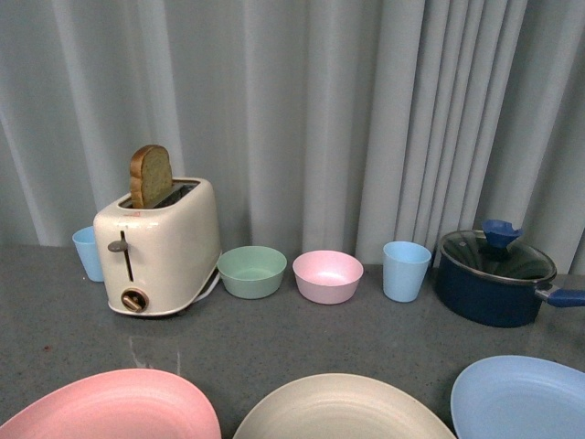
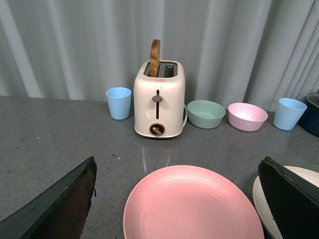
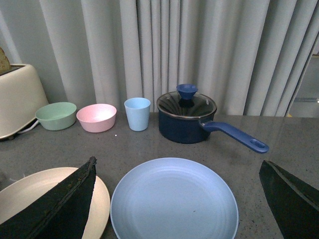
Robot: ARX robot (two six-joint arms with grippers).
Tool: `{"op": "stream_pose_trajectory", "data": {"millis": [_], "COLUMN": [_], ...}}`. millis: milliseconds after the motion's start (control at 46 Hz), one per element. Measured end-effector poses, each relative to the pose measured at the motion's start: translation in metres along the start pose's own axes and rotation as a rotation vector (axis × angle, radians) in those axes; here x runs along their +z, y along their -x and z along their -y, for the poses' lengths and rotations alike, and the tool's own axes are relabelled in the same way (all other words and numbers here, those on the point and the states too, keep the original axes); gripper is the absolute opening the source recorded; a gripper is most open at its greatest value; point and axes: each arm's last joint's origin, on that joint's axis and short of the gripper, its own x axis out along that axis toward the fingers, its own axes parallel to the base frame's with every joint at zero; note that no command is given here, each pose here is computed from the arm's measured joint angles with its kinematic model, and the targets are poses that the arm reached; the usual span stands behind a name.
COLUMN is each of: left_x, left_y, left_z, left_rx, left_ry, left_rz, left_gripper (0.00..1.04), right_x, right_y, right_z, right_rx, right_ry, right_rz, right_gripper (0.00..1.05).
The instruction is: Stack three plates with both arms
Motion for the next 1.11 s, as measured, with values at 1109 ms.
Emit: {"op": "stream_pose_trajectory", "data": {"millis": [1109], "left_x": [0.022], "left_y": [-0.043], "left_z": [-0.007], "left_rx": [0.177], "left_ry": [0.128], "left_rz": [-0.065], "left_gripper": [0.98], "right_x": [0.000], "right_y": [0.000], "right_z": [0.000], "right_rx": [0.000], "right_ry": [0.000], "right_rz": [0.000], "right_gripper": [0.97]}}
